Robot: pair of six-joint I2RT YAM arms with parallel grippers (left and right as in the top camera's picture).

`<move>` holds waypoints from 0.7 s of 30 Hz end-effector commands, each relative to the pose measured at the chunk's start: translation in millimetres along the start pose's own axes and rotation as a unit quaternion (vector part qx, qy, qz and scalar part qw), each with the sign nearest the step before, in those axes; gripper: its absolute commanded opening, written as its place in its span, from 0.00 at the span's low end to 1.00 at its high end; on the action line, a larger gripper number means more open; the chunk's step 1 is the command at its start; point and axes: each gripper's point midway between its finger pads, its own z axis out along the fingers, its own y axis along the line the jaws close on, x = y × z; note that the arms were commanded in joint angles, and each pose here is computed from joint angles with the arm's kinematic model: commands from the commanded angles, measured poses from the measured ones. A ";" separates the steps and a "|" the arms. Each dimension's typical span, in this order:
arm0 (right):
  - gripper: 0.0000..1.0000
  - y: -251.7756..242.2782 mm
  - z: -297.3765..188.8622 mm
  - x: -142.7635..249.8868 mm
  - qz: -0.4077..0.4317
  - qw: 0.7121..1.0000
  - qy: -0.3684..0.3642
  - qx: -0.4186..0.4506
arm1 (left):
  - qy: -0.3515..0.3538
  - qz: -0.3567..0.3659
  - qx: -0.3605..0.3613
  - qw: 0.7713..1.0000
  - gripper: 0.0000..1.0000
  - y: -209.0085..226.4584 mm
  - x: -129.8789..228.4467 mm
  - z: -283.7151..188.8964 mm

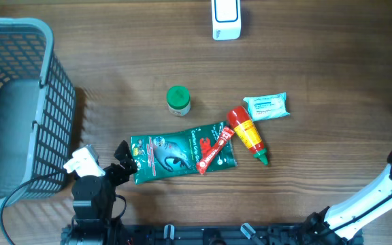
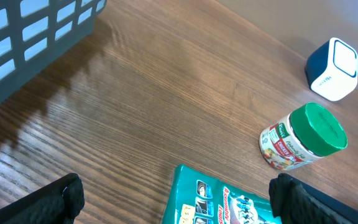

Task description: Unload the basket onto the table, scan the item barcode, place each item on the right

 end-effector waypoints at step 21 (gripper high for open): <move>1.00 114.3 -438.5 288.1 -0.524 0.683 0.193 -0.471 | 0.000 -0.004 0.002 1.000 1.00 -0.2 0.1 -0.3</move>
